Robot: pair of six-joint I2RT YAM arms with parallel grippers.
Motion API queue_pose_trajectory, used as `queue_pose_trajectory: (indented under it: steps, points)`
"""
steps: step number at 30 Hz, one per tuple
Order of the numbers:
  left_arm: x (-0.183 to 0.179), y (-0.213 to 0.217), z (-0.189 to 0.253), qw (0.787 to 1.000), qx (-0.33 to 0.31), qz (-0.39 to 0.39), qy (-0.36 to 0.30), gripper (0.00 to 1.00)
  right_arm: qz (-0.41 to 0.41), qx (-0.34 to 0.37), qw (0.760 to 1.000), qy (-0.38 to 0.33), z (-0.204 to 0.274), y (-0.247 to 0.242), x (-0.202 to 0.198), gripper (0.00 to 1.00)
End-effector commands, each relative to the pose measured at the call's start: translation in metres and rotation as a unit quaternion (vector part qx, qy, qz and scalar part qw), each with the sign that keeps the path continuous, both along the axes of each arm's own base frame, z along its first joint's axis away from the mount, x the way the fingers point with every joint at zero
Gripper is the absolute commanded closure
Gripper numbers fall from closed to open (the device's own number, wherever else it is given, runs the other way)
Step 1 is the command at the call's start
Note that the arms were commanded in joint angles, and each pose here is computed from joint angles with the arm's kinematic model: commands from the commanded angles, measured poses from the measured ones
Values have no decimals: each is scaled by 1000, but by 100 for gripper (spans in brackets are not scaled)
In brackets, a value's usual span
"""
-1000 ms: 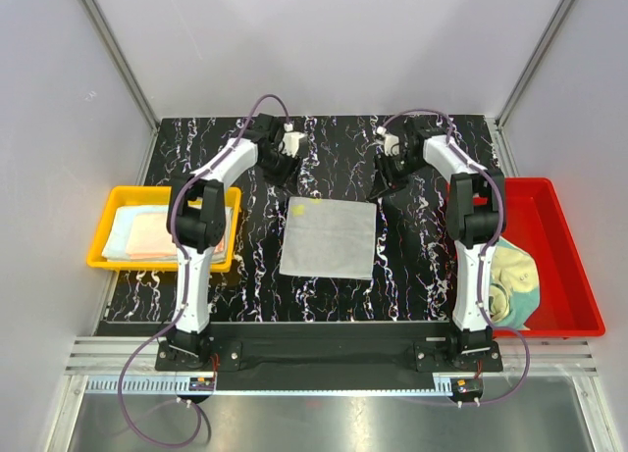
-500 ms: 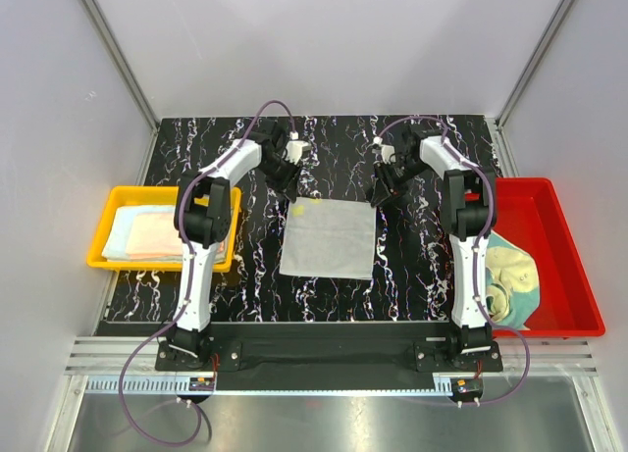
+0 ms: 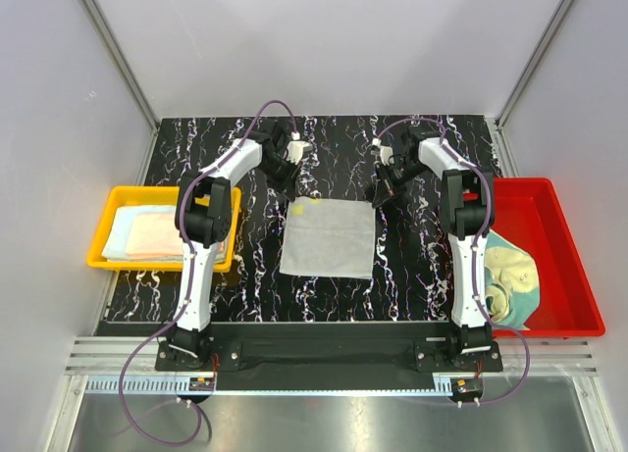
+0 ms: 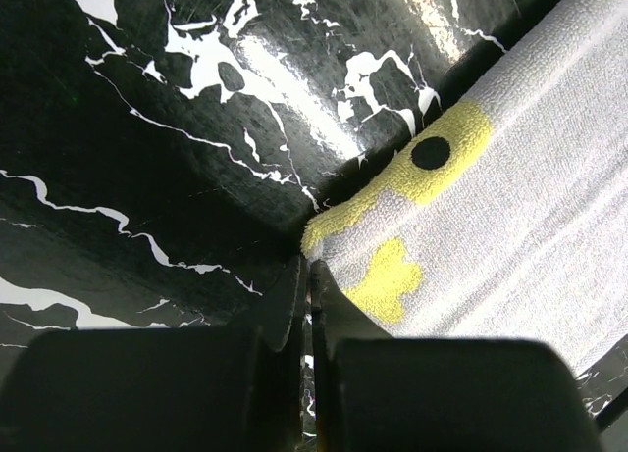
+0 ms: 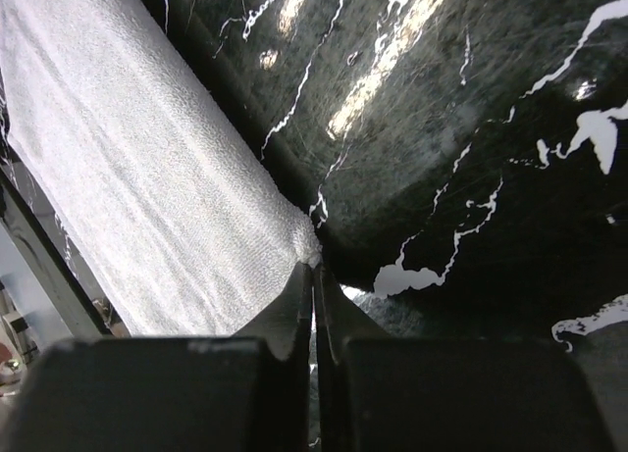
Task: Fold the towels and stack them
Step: Fold the towel
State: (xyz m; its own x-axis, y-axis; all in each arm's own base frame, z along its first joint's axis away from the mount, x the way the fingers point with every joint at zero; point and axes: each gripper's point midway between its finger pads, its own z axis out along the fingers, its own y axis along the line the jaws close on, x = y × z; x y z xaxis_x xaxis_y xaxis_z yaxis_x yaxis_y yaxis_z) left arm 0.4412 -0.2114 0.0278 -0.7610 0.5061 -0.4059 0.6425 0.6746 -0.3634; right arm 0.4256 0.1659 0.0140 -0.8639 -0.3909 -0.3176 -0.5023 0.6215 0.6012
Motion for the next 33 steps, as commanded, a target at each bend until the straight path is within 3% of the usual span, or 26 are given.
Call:
queue_pose_trajectory:
  steps: [1, 11, 26, 33]
  points:
    - [10, -6, 17, 999, -23, -11, -22, 100, 9, 13, 999, -50, 11, 2, 13, 100]
    - [18, 2, 65, 994, -15, 5, -105, 100, 7, 5, 983, -184, 61, -2, 40, 100]
    - [10, 11, 95, 988, -13, 18, -151, 100, 0, -5, 956, -292, 97, -8, 40, 100]
    - [-6, 13, 110, 988, -21, 16, -153, 100, -2, -8, 952, -307, 109, -2, 18, 100]
